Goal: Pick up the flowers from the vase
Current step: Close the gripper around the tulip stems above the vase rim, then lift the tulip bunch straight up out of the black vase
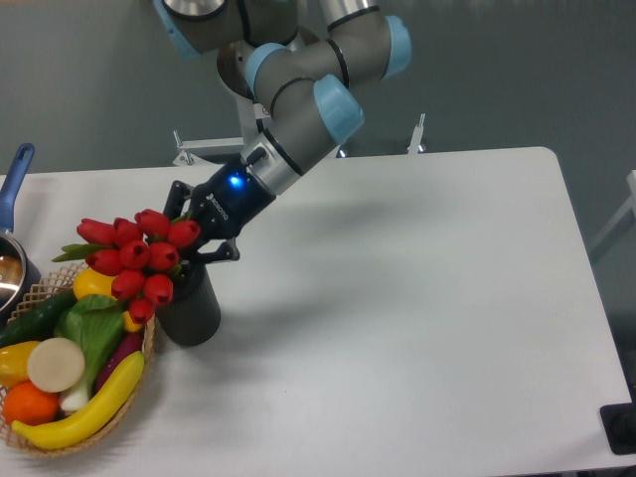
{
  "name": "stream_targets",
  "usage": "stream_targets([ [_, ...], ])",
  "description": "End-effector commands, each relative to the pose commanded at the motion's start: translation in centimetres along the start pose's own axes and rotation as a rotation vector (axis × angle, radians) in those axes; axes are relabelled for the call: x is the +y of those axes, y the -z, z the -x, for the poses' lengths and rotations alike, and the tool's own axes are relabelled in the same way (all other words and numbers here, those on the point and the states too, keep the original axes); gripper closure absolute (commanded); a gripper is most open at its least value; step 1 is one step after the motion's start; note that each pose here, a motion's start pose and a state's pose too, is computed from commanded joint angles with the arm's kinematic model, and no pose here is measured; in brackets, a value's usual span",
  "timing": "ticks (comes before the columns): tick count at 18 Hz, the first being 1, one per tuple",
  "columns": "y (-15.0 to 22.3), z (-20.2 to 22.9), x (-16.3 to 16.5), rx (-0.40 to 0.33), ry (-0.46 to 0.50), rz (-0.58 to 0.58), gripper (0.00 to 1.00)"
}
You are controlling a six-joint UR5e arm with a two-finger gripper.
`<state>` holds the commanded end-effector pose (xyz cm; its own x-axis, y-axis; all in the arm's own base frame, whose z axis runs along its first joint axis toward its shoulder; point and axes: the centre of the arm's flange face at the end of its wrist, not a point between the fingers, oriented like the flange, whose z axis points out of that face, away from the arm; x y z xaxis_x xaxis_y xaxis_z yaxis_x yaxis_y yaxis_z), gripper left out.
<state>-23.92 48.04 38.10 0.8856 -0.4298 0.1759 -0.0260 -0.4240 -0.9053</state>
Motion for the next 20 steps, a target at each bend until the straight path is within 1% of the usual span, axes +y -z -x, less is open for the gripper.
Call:
stream_targets([
  [3,1.1,-0.5,-2.4,-0.001,0.020,-0.041,1.00],
  [6,2.6,-0.6,-4.4,-0.026,0.030,-0.059,1.00],
  [11,6.4,-0.7,-7.8,-0.065,0.036,-0.123,1.00],
  [16,11.0,-0.3,-10.4,-0.158,-0.014,-0.148,1.00],
  [20,16.0,0.7,-11.6,-0.269,-0.055,-0.156,1.00],
])
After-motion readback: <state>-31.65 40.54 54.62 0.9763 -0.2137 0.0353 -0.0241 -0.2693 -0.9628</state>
